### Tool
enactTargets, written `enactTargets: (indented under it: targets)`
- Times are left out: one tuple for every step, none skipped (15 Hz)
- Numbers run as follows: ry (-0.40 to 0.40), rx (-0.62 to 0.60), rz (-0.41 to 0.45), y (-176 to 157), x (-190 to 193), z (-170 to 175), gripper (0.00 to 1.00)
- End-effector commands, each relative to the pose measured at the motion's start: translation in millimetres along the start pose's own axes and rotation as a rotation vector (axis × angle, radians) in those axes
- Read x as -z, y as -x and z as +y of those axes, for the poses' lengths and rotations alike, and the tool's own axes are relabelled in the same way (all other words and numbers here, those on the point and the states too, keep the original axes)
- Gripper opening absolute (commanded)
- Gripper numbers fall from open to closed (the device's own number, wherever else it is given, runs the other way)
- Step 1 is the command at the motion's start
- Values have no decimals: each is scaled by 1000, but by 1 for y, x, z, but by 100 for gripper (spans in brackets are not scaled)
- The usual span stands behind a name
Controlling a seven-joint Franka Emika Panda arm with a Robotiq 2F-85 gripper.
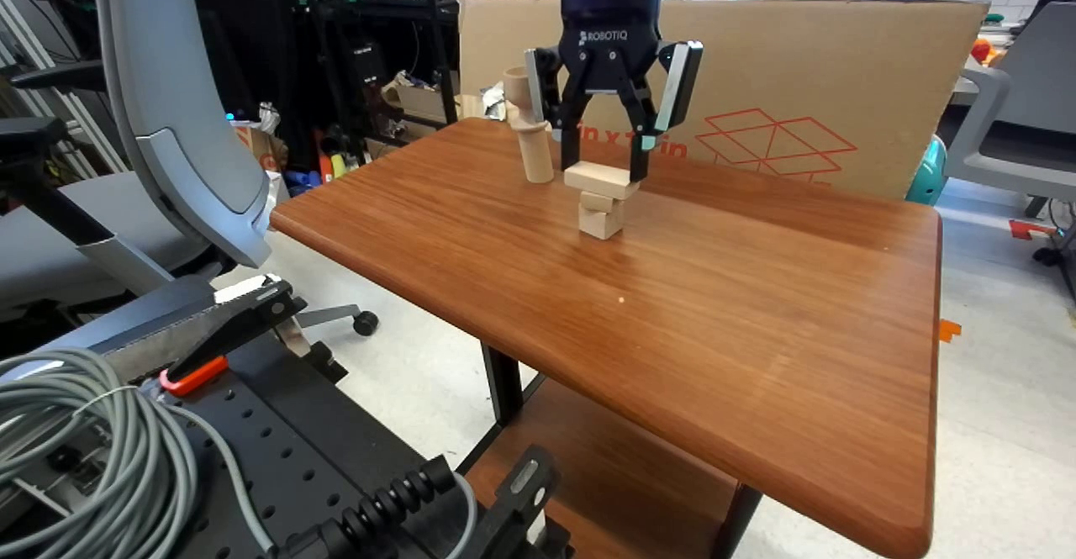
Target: Pick up the rectangle and put it on the table
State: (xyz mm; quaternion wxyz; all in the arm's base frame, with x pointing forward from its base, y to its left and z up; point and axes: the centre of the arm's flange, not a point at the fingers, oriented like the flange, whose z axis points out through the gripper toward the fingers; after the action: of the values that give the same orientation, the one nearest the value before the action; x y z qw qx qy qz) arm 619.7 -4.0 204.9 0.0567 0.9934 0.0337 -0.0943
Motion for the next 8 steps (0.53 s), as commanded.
enactTargets:
  targets:
    - [-6, 9, 10, 0, 23, 7, 42]
    - [-10, -5, 33, -2, 33, 13, 42]
    - [-20, -25, 47, -6, 44, 23, 42]
    - [-25, -42, 59, -10, 52, 31, 42]
    - [-26, -59, 72, -15, 60, 40, 42]
    - [-25, -76, 82, -20, 66, 50, 42]
    - [-21, -96, 82, -26, 69, 61, 42]
    - [-15, -115, 82, -31, 70, 71, 42]
